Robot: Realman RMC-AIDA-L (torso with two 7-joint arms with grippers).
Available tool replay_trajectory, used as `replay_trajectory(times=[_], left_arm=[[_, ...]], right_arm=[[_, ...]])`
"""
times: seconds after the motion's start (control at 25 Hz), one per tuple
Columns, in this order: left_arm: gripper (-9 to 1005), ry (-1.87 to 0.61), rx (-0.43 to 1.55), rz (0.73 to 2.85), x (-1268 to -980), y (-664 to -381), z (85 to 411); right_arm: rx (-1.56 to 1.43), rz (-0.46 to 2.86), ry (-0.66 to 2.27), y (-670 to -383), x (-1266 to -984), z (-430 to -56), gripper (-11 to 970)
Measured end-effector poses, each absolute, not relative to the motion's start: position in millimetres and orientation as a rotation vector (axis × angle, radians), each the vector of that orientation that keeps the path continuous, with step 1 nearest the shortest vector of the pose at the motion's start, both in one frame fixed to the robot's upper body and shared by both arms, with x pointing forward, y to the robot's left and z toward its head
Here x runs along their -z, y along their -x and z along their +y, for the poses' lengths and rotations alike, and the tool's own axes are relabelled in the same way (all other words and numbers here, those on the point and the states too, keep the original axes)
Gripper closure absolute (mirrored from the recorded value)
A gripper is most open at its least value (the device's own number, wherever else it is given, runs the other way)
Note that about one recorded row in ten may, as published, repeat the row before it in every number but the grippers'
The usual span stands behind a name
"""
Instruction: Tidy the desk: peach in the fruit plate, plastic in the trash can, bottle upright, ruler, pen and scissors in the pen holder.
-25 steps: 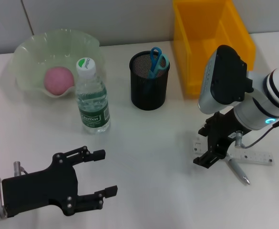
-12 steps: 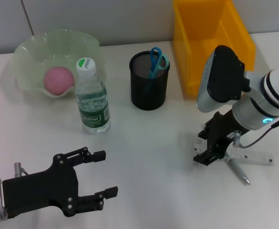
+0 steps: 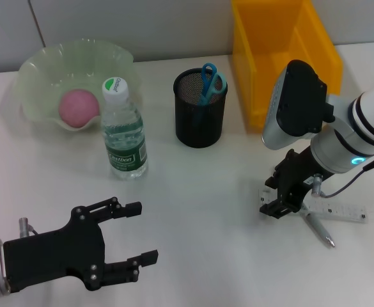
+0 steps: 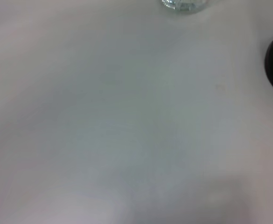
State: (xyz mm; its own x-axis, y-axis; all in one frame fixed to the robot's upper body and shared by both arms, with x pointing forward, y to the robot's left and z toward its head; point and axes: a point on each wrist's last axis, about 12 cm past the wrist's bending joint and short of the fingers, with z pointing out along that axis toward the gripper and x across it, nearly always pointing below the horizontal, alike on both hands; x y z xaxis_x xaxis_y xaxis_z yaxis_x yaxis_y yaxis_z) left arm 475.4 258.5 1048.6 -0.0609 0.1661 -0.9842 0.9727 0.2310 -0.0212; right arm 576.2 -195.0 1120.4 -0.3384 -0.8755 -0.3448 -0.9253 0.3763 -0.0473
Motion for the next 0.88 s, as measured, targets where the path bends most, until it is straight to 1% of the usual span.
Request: replay_trajectory(times=[0.08,0.32,0.6,0.72,0.88], left_arm=[[198,-1.137,0.979,1.466,-1049,-475,259],[198,-1.137,0.979,1.466,-1049,-475,259],[199,-1.137,0.983,1.464,-1049,-475,259],[199,-1.138,0.984,1.464,-1050,-476,259],[199,-1.139,0.984,1.463,-1051,-476,259]], right_arm=[[-0.227,2.331,1.586,-576,-1120,-195,370],[-0.231,2.339,1.586,-577,-1120,-195,516],[-0.224,2.328,1.572,-578,-1125,-194,583],[-0.215,2.309,1.554,-578,-1135,-193,583],[-0.193,2.267,1.465,-580,-1165,-192,583]])
